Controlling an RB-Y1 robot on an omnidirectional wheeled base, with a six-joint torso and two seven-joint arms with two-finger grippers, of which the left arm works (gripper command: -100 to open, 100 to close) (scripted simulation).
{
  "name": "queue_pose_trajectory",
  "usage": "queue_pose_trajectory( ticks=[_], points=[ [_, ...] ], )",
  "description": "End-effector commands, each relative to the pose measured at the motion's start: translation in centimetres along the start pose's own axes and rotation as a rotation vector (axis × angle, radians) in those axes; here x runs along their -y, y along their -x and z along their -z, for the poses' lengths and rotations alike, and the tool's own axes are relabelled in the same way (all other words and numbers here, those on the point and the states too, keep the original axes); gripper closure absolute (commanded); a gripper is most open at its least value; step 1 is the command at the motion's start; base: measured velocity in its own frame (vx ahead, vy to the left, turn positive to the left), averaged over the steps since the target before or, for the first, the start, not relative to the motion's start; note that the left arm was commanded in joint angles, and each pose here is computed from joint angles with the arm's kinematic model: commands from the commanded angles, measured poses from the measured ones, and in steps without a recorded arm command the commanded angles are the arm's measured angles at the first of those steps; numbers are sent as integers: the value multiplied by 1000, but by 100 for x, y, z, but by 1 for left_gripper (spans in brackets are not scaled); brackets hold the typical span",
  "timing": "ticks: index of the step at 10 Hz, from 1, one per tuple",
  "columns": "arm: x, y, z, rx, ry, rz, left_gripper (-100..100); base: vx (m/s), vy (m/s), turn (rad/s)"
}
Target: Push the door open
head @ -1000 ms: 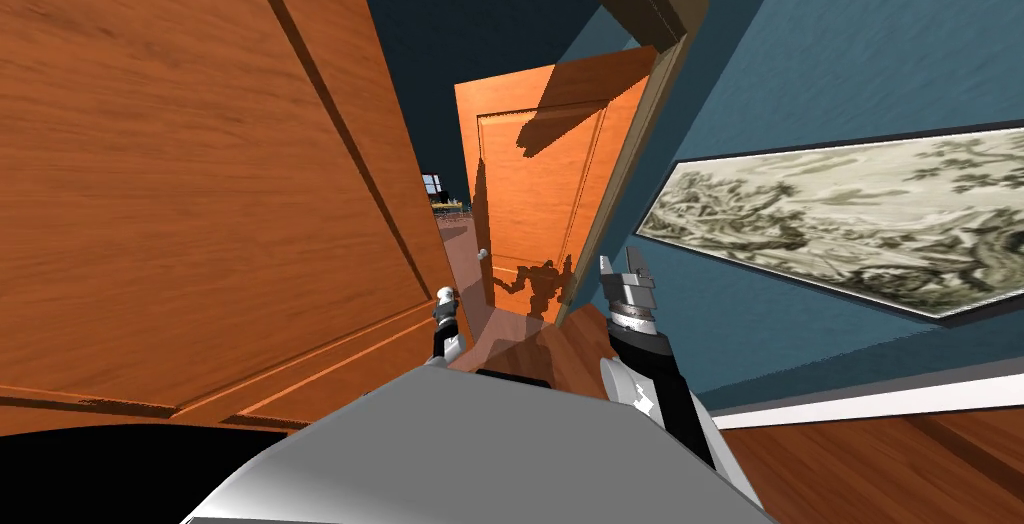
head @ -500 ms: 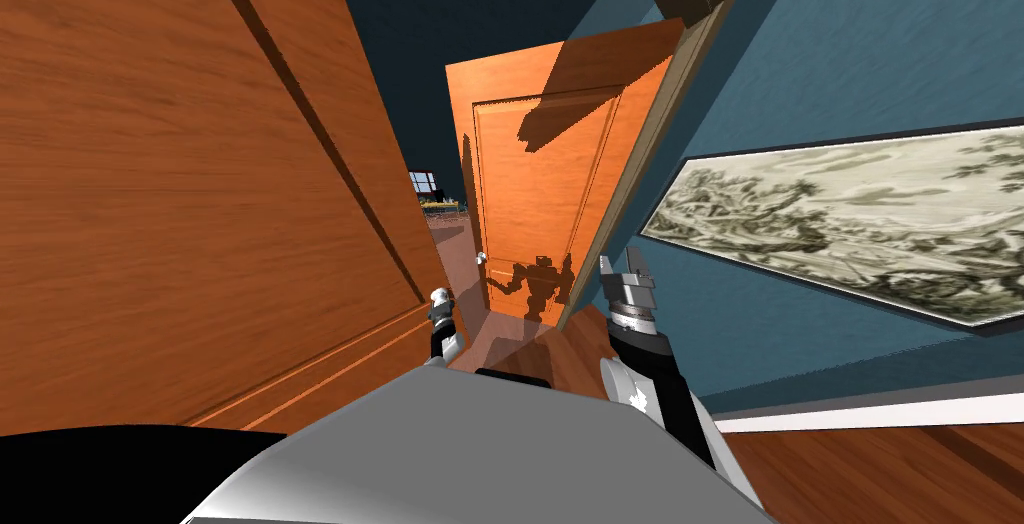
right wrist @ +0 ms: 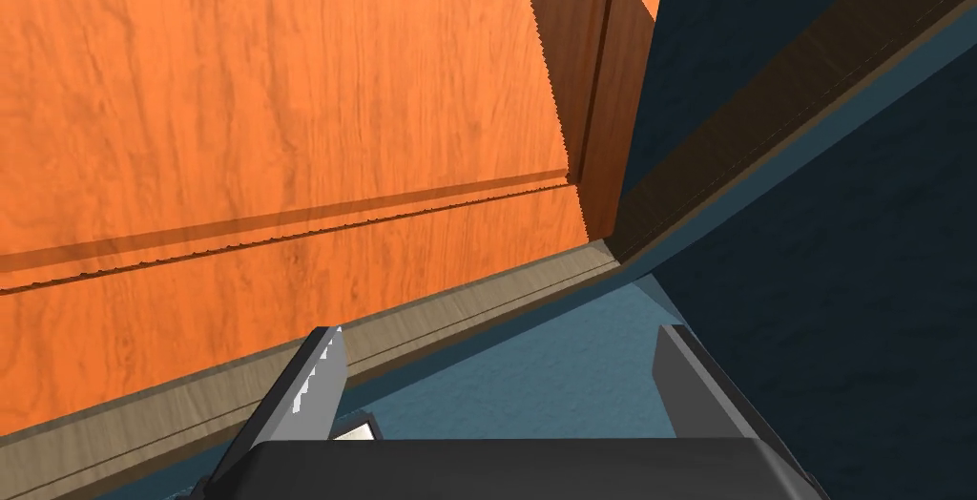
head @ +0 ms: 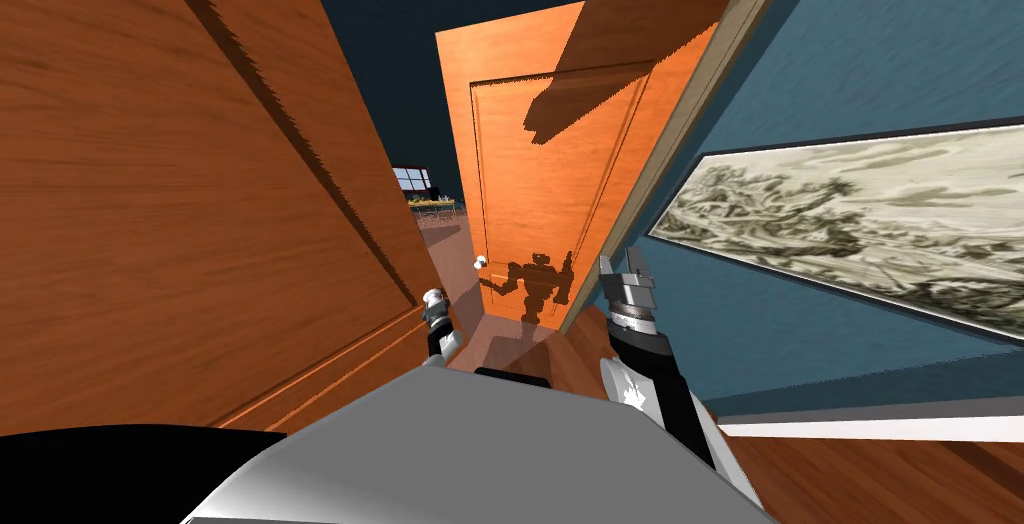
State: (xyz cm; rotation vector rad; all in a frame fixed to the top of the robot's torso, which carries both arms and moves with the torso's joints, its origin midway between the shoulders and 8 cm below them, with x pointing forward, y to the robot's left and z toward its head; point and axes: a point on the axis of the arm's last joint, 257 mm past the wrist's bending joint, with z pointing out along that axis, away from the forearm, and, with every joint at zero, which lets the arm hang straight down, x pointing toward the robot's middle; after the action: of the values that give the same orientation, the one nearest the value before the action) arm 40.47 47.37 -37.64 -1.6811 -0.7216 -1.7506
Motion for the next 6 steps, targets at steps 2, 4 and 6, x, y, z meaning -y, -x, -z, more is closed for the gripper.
queue_pose_trajectory(
  ticks=[2,4,6],
  points=[
    [324,-47,-48,-15,-96,-6,100,124,96,-57],
    [425,-46,-35,-14,-135,-5,100,90,95,-30],
    [473,-43,-25,-13,-154,-4,100,98,87,-38]
  ],
)
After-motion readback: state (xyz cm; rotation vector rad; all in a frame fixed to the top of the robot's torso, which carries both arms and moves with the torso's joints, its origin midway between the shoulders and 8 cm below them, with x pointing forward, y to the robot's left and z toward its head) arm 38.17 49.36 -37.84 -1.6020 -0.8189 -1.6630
